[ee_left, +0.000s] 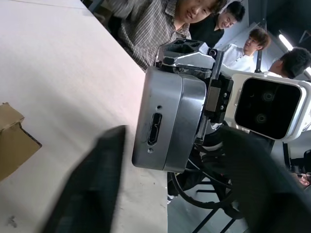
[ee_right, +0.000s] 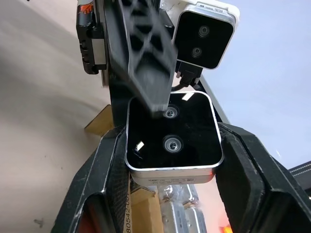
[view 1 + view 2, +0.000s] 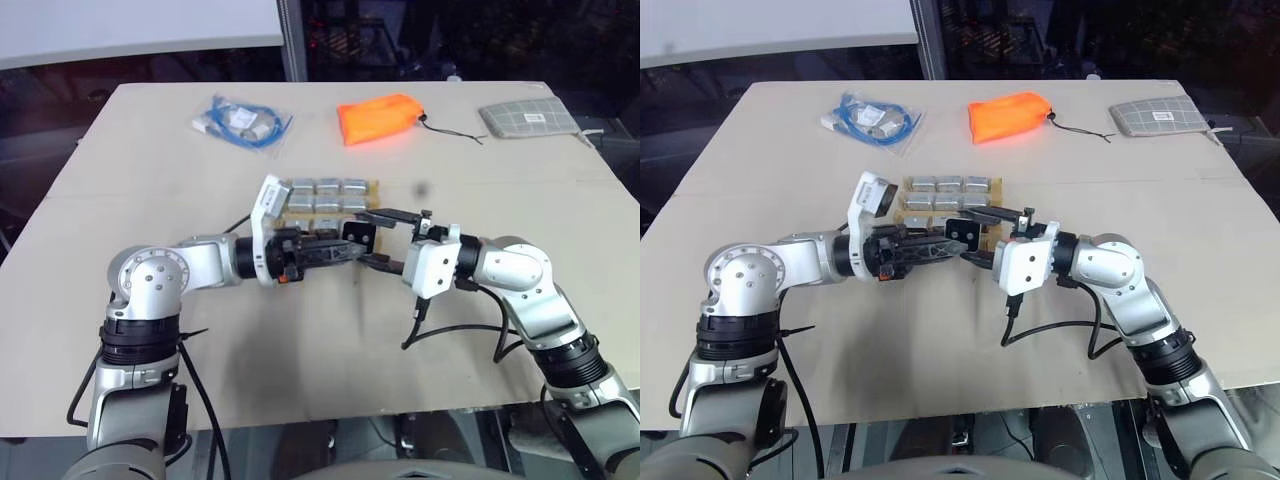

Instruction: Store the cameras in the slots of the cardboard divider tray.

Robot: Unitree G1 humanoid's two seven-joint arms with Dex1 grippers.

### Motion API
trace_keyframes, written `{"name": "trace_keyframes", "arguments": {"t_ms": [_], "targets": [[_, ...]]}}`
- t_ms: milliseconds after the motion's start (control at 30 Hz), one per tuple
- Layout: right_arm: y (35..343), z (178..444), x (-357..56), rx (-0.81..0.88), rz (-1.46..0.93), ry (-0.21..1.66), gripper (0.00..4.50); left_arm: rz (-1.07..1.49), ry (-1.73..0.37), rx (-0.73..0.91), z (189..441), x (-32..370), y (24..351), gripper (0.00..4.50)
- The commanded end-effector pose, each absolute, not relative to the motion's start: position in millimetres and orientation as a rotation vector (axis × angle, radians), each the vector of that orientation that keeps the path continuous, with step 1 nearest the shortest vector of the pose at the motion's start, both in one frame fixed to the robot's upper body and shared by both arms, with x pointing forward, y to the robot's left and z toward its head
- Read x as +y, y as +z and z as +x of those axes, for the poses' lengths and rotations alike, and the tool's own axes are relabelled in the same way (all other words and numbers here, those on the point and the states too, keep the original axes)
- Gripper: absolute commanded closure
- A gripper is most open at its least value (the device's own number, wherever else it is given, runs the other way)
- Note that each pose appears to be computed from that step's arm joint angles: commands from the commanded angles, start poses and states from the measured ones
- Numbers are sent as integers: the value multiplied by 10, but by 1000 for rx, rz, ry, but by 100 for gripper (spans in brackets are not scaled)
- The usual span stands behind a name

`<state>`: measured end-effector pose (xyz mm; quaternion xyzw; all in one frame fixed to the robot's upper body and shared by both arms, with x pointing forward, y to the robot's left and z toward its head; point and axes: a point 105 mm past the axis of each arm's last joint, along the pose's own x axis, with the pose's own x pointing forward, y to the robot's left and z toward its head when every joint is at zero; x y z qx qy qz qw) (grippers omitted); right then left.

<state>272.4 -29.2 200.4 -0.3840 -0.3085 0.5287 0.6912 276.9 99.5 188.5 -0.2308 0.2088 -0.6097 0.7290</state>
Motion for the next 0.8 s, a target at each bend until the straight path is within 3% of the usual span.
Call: {"name": "trace_keyframes", "arguments": {"t_ms": [33, 267, 433, 467, 600, 800], "targets": [[2107, 2652, -285, -744, -855, 1177, 255, -491, -1359, 407, 2787, 1009, 1987, 377], [2050, 2641, -300, -663, -817, 1207, 255, -465, -1380, 394, 2776, 987, 1966, 376], [1990, 2643, -373, -541, -753, 1225, 20, -430, -1392, 344, 2796, 977, 2016, 376], [1939, 2642, -426, -475, -736, 1239, 8, -414, -1395, 325, 2804, 972, 2037, 376], [1920, 2633, -747, -263, -622, 1225, 8, -263, -1395, 261, 2874, 984, 2094, 376], [2069, 2561, -1284, -34, -450, 1149, 8, 236, -1318, 174, 3305, 1057, 2038, 376]]}}
